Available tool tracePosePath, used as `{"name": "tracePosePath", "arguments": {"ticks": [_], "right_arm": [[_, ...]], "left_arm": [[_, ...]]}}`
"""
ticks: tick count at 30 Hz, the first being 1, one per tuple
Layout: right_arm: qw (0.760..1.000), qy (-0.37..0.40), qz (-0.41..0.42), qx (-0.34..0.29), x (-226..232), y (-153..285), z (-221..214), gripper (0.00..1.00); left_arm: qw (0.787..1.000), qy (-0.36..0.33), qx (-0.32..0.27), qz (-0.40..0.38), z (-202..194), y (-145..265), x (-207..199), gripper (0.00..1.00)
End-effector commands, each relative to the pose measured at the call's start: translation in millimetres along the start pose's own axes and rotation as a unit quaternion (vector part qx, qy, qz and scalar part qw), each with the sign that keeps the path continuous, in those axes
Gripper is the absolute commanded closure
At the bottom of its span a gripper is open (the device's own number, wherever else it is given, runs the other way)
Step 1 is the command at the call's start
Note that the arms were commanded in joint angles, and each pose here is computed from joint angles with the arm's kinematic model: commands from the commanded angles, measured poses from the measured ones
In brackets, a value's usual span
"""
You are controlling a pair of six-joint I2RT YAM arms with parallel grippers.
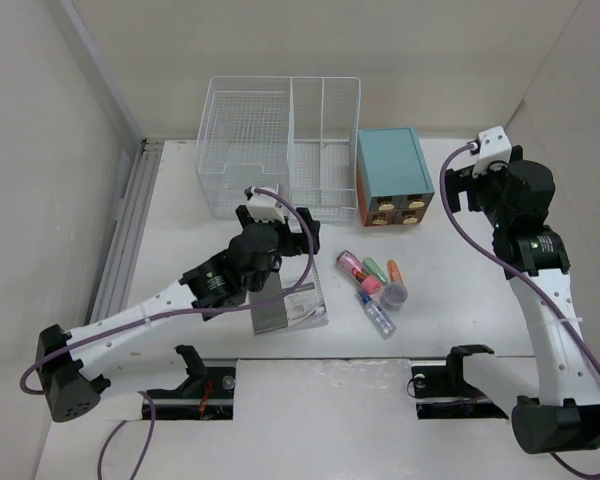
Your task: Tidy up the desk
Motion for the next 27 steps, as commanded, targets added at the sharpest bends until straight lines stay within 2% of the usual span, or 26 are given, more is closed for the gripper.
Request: {"name": "tracePosePath", "arguments": {"ticks": [1, 11, 21, 23, 24, 25, 26, 27], "right_arm": [[0.999, 0.007, 0.013, -0.032, 2.9, 4.9, 14.3, 0.00], [0.998, 0.021, -0.016, -0.053, -4.0, 14.4, 21.9, 0.00], [0.989, 0.006, -0.126, -0.075, -22.9, 9.7, 33.0, 0.00], [0.989, 0.014, -0.127, -0.078, -23.7, 9.8, 34.8, 0.00], [0.990, 0.025, -0.113, -0.079, -20.4, 9.0, 35.5, 0.00], [0.990, 0.029, -0.110, -0.083, -20.2, 10.3, 39.0, 0.00], [0.993, 0.039, -0.084, -0.071, -13.9, 5.5, 34.8, 0.00], [0.994, 0.045, -0.076, -0.071, -12.7, 5.0, 35.1, 0.00]], "left_arm": [[0.999, 0.028, -0.026, -0.005, 10.5, 6.1, 2.4, 0.00], [0.999, 0.030, -0.030, -0.006, 7.6, 12.2, 7.3, 0.00], [0.998, 0.055, -0.008, 0.004, -15.2, 23.1, 13.0, 0.00], [0.998, 0.046, -0.005, 0.051, -16.5, 25.1, 21.5, 0.02], [0.995, 0.015, 0.037, 0.086, -32.4, 24.4, 23.0, 0.04], [0.988, -0.001, 0.041, 0.150, -33.0, 23.6, 31.1, 0.04], [0.984, 0.000, 0.042, 0.173, -19.2, 23.7, 28.5, 0.02], [0.977, -0.010, 0.063, 0.202, -28.6, 15.8, 23.9, 0.02]]}}
Point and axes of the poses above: each gripper's point midway between its finger pads, its own y axis back along the fingers, its own x axis along the line the jaws close on, z = x × y, the point moved 8 cm from there along y, back along the fingers, and after that the axes turned 15 degrees about -y, right-handed, at the moved point
